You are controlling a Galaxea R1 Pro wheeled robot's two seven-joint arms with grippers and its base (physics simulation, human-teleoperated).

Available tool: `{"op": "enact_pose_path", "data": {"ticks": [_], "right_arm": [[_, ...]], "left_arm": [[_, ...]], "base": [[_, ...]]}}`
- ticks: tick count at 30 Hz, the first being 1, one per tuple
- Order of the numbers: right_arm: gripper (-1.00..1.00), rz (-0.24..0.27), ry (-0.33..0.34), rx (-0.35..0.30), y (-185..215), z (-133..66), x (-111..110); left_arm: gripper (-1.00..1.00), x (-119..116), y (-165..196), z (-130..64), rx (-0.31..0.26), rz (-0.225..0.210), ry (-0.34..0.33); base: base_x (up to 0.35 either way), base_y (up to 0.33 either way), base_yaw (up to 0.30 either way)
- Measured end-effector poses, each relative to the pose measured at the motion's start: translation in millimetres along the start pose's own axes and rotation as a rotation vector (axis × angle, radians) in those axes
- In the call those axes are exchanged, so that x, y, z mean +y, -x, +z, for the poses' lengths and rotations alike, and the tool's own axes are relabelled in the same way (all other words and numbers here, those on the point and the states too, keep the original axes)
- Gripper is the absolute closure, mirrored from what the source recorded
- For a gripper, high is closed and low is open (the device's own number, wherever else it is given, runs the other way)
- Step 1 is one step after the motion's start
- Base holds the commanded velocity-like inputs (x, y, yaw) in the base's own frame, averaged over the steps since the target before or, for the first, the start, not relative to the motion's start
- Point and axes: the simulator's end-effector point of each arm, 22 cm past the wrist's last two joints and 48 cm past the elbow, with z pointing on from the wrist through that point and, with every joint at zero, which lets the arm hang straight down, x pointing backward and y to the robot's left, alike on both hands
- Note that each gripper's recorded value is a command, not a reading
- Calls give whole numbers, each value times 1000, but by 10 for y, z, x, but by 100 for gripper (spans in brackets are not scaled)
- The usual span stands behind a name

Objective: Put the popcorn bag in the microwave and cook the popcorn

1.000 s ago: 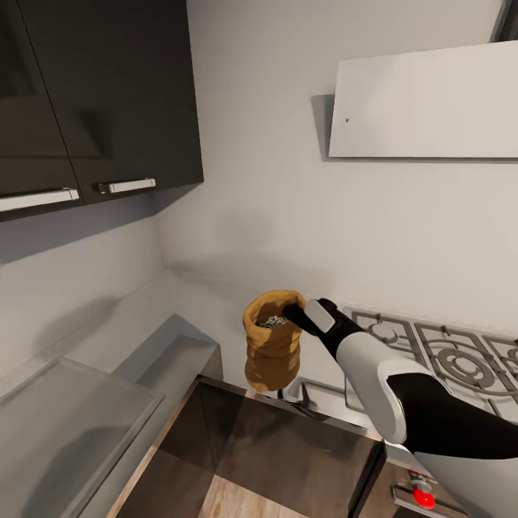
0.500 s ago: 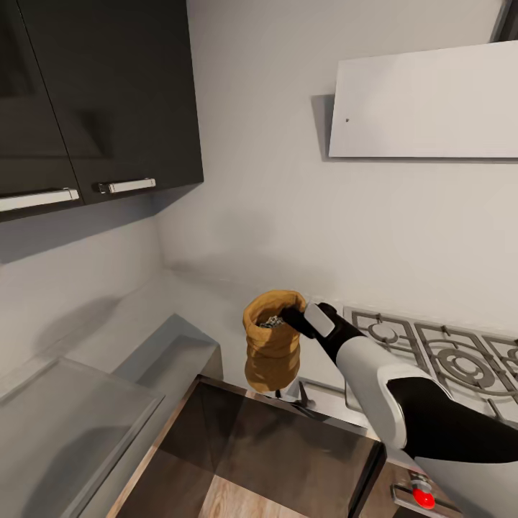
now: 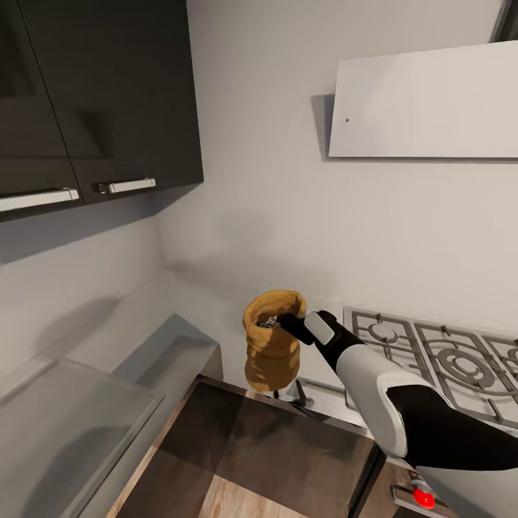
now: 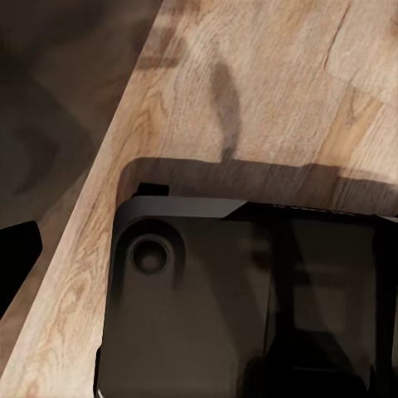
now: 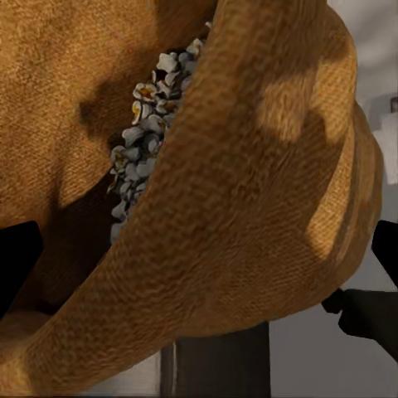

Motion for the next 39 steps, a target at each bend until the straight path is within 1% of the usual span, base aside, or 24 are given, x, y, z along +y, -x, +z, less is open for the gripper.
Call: {"op": "enact_pose_path", "data": {"ticks": [8, 9, 23, 25, 28, 36, 39], "right_arm": [[-100, 2, 1, 6, -50, 16, -25], [100, 2, 1, 6, -49, 15, -25], [100, 1, 4, 7, -53, 16, -20], [100, -1, 29, 14, -66, 14, 36], [100, -8, 46, 40, -117, 8, 79], [100, -11, 53, 43, -82, -12, 125], [100, -14, 56, 55, -72, -30, 155]], "left_arm": [[-100, -6, 1, 0, 0, 1, -1], [-100, -8, 0, 0, 0, 1, -1], [-100, 0, 0, 0, 0, 1, 0], [-100, 0, 0, 0, 0, 0, 0], [-100, 0, 0, 0, 0, 0, 0], [-100, -1, 0, 0, 0, 1, 0], [-100, -1, 2, 0, 0, 1, 0]], "base": [[0, 0, 0], [0, 0, 0], [0, 0, 0], [0, 0, 0], [0, 0, 0], [0, 0, 0], [0, 0, 0]]}}
